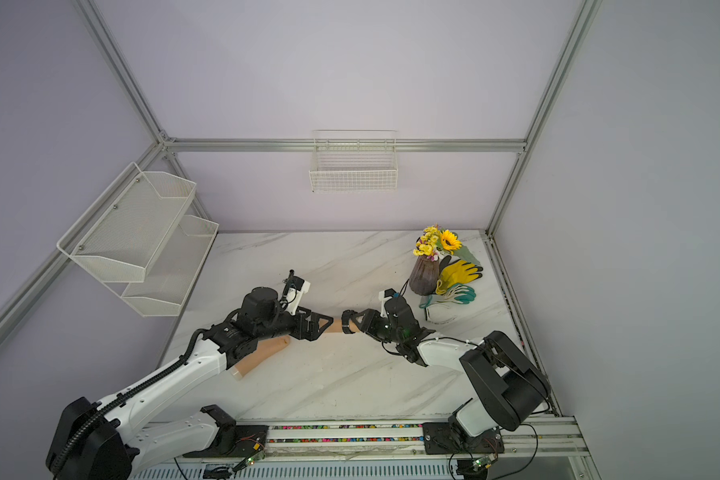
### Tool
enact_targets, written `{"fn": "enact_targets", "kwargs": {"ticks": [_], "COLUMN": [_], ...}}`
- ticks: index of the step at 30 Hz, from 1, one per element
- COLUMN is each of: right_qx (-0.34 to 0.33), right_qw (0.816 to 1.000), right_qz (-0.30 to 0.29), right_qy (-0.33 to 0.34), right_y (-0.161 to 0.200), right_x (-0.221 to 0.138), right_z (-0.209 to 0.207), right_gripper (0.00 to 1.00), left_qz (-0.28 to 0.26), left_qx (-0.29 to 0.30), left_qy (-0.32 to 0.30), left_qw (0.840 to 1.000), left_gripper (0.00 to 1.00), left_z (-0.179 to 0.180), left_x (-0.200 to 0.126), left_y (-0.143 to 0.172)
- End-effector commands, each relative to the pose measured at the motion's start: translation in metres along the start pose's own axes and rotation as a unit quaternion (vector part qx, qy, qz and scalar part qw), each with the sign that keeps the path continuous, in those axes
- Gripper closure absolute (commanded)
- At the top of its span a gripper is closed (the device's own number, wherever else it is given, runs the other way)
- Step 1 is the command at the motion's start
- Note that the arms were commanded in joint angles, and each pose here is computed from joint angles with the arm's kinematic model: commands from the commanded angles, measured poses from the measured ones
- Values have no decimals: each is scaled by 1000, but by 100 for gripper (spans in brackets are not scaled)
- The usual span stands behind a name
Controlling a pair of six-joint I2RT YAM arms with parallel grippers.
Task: Take off the watch
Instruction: Adjust the hand at the center of the board.
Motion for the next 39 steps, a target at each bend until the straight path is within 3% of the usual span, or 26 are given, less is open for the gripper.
{"fn": "enact_targets", "kwargs": {"ticks": [1, 3, 8, 14, 16, 19, 21, 23, 27, 33, 39], "right_qx": [19, 20, 9, -46, -102, -207, -255, -272, -275, -256, -188], "right_qw": [995, 995, 995, 991, 983, 971, 963, 959, 958, 965, 982], "right_qz": [55, 41, 11, -78, -109, -107, -86, -74, -48, -21, -10], "right_qy": [85, 85, 99, 100, 103, 53, 29, 35, 72, 54, 35], "right_y": [24, 17, 1, -28, -41, -48, -44, -41, -38, -30, -16], "right_x": [7, 7, -1, -37, -48, -54, -52, -46, -26, 2, 5], "right_z": [-38, -35, -32, -9, 3, 32, 39, 34, 13, 3, 0], "right_gripper": [64, 44, 26, 21, 20, 19, 20, 20, 19, 25, 49], "left_qz": [24, 47, 71, -10, -42, -76, -105, -120, -116, -85, -71], "left_qx": [106, 136, 125, 65, 13, -78, -195, -319, -460, -534, -579], "left_qy": [-46, -64, -91, -47, -27, 43, 75, 78, 83, 84, 77], "left_qw": [993, 987, 985, 997, 999, 993, 972, 937, 877, 837, 809], "left_gripper": [0, 0, 0, 0, 0, 0, 0, 0, 0, 0, 0], "left_z": [6, 12, 20, 7, 1, -15, -13, 1, 22, 35, 52], "left_x": [-3, 3, 20, 18, 12, 3, 0, 2, 12, 33, 59], "left_y": [-5, -4, -9, -24, -30, -33, -28, -14, 18, 43, 63]}}
Point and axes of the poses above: each gripper's point midway between its finger pads, its own x axis out along the fingers, its own z axis along the line the jaws close on, y = z × x, the point moved 5 cm from there along -x, back along the fingers, and after that the axes turned 8 degrees about -x, right-handed, at the moved point
